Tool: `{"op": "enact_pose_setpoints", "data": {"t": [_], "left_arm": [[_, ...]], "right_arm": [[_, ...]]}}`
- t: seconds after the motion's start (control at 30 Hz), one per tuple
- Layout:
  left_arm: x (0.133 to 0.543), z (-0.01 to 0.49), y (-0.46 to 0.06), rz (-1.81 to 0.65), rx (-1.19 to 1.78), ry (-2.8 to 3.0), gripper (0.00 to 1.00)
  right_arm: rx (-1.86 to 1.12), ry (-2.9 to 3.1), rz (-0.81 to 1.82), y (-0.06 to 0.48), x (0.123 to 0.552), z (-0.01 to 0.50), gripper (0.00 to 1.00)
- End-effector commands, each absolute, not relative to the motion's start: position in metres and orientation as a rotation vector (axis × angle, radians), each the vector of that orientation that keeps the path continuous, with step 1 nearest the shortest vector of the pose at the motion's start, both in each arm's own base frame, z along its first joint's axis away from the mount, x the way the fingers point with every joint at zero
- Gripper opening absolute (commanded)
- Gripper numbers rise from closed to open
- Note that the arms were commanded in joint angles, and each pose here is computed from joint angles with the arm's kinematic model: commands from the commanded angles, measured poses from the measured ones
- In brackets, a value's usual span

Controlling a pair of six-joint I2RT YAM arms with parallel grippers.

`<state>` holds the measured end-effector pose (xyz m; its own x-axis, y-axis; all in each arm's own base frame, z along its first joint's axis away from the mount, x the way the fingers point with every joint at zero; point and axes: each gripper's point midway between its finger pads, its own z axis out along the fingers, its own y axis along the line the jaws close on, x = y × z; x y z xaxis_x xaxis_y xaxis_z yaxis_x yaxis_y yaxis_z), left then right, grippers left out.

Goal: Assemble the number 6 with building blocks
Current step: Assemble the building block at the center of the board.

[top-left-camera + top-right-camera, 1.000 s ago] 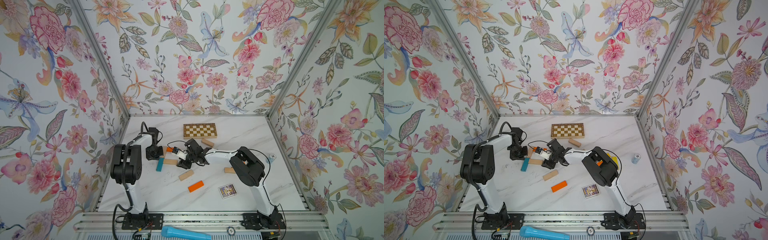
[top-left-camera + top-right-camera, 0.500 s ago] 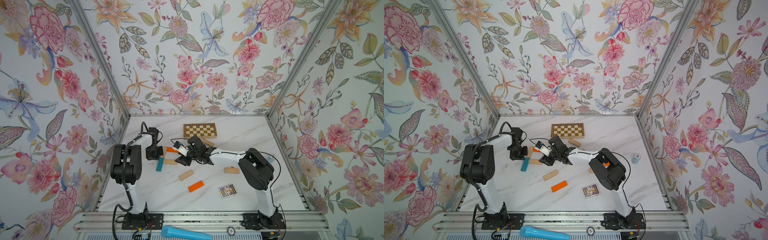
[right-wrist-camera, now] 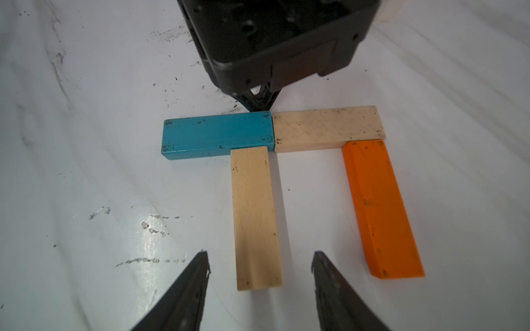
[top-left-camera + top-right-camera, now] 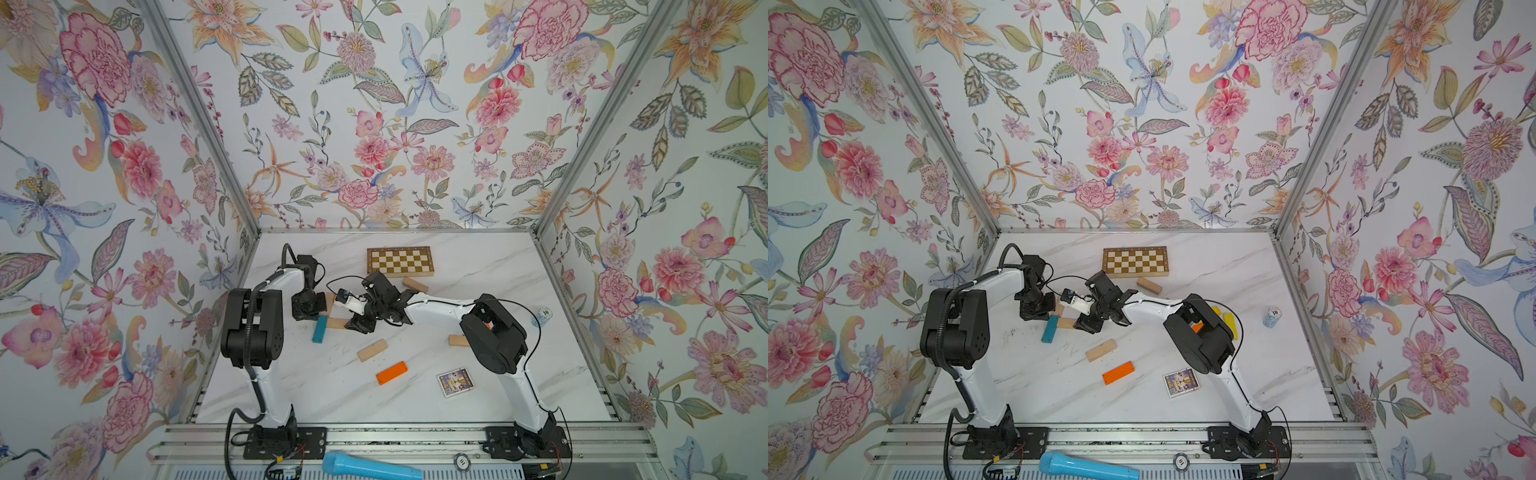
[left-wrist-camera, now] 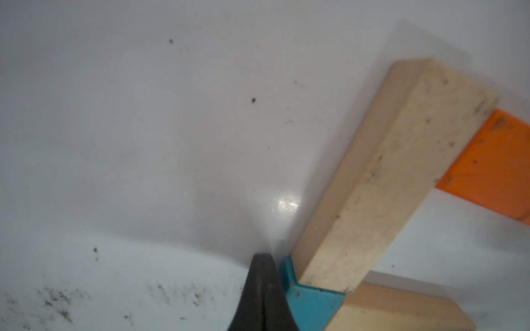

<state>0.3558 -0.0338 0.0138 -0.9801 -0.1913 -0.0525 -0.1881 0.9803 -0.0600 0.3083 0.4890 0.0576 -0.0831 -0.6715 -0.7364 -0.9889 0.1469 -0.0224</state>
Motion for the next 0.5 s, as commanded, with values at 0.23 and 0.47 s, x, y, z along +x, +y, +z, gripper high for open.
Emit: {"op": "enact_pose_setpoints", "data": {"t": [0.23,0.47], "left_arm": [[0.329,-0.011,-0.029,-0.004,-0.270,3.192,0.00],[0.329,-0.011,-0.029,-0.002,-0.269,3.192,0.00]], "right_arm": [[-1.691,1.850,0.625,0.496,0.303,0.034,0.60],[-1.704,1.873,0.599,0.497,0.305,0.023,0.58]]}}
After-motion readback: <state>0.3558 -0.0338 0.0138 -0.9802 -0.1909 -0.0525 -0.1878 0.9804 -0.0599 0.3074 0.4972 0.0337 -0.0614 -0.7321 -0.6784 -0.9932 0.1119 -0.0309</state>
